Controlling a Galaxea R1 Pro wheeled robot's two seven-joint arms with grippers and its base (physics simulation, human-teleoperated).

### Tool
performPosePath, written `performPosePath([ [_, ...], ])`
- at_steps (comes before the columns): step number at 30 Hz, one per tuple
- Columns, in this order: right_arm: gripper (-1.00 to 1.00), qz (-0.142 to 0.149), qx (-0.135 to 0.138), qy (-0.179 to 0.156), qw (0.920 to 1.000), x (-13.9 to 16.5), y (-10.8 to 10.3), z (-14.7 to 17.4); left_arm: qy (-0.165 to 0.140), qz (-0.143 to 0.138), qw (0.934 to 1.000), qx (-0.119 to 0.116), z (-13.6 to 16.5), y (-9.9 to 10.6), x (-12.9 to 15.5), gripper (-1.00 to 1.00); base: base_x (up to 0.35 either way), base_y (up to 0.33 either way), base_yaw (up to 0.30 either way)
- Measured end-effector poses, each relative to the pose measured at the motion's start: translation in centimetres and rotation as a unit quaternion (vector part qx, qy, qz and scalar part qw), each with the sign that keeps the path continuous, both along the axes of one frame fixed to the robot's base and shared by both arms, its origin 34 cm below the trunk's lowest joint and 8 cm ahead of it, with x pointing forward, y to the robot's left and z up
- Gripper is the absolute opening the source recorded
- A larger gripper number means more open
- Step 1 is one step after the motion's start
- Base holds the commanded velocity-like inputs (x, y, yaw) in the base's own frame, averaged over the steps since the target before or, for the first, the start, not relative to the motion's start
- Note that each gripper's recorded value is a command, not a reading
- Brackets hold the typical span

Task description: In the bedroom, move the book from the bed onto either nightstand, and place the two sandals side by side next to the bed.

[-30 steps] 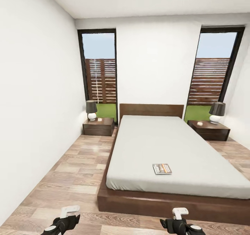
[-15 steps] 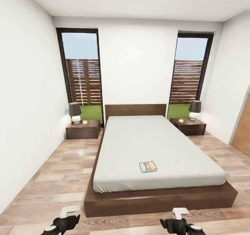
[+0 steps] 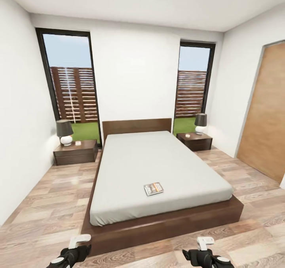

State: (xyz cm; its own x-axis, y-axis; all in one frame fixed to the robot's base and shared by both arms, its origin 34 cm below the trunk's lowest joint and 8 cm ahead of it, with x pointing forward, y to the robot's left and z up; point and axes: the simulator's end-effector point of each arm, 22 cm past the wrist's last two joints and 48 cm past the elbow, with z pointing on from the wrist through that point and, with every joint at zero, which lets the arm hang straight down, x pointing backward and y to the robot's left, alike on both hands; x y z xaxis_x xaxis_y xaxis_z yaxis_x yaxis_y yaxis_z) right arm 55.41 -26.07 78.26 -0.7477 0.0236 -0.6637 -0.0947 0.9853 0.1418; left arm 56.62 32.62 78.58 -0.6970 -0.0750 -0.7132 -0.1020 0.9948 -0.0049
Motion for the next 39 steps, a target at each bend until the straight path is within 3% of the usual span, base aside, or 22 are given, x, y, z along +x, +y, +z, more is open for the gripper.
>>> performPosePath([
  [27,1.0,0.003,0.0,-0.007,1.0,0.27,0.24,0.59,-0.007,0.0,1.0,0.0,0.63,-0.01,0.29,1.0,0.07,0.087,-0.294],
  [39,1.0,0.003,-0.001,-0.008,1.0,0.35,0.24,0.68,-0.008,0.0,1.0,0.0,0.7,-0.02,0.32,1.0,0.107,0.208,-0.101],
])
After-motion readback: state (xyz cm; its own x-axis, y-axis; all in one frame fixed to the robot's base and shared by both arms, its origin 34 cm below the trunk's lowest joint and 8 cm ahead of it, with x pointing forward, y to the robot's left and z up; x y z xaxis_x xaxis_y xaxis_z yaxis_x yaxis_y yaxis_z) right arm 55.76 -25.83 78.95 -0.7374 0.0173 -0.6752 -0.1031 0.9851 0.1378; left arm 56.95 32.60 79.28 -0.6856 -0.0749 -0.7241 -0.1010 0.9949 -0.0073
